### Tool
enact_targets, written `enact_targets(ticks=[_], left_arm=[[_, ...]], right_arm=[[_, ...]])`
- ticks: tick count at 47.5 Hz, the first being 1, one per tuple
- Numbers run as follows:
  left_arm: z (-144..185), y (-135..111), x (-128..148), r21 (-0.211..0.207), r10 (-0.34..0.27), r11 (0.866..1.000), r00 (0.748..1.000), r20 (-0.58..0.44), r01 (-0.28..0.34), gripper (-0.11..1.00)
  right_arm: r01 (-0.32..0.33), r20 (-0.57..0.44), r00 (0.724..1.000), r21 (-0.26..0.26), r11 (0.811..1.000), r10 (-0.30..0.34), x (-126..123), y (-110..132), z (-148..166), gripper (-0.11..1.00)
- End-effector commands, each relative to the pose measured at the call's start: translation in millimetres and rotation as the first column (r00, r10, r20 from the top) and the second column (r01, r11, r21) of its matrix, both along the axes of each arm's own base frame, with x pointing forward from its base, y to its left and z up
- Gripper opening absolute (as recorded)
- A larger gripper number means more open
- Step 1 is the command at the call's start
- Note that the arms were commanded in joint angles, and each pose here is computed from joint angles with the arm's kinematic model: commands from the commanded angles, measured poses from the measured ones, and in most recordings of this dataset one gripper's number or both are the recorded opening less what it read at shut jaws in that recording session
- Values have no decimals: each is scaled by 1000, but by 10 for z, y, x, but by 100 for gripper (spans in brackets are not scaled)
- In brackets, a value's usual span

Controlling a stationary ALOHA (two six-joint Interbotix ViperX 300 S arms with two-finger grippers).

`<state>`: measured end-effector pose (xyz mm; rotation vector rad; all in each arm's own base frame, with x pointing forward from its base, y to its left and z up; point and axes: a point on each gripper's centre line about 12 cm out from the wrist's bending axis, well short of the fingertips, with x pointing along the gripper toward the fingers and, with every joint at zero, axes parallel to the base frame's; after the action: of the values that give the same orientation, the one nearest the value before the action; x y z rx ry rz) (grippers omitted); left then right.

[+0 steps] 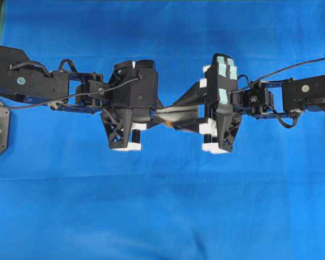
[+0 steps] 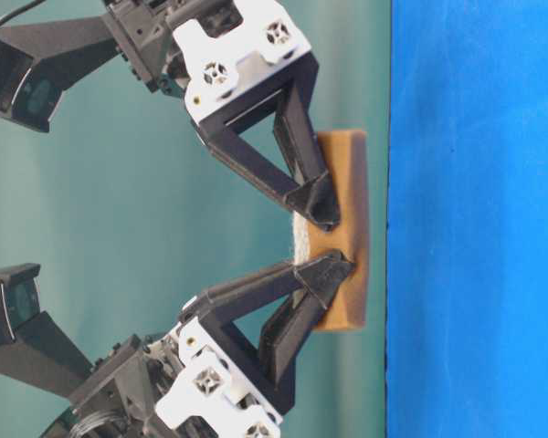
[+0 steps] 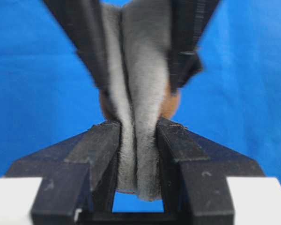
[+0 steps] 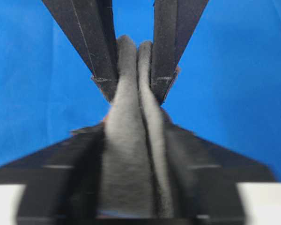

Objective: Hand over the sponge with the left arm and wipe it with the right arm.
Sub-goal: 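Open the left gripper and pull it back, leaving sponge in right, then rub the held sponge back and forth on the table with the right gripper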

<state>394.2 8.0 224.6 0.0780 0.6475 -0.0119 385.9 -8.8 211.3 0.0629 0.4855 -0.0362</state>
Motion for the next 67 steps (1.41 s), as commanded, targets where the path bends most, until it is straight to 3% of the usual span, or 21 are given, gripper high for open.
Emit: enact_targets(ticks=[1,4,18,27,31,51,67], left_arm=[[144,-11,26,4,-5,1000,999,41,4,17],[144,-11,26,4,-5,1000,999,41,4,17],[171,-11,24,2,-3,1000,998,67,2,19],[233,-12,-60,-1,-1,1000,996,84,1,73],[281,-14,-170,-2,0,1000,995,95,0,88],[446,-83,-876,-9,-11,1000,983,185,13,86],[453,-83,-950,-5,-14,1000,977,212,15,86]], right_arm=[[-4,37,999,-5,1000,4,39,6,115,33],[-4,35,999,-5,1000,4,38,6,114,23],[-4,34,999,-5,1000,4,37,6,112,23],[-4,31,1000,-5,1000,4,14,6,107,23],[-4,32,999,-5,1000,4,-3,6,110,23],[-8,33,999,-11,1000,8,-36,8,106,23],[-6,21,1000,-7,1000,6,-30,8,27,23]])
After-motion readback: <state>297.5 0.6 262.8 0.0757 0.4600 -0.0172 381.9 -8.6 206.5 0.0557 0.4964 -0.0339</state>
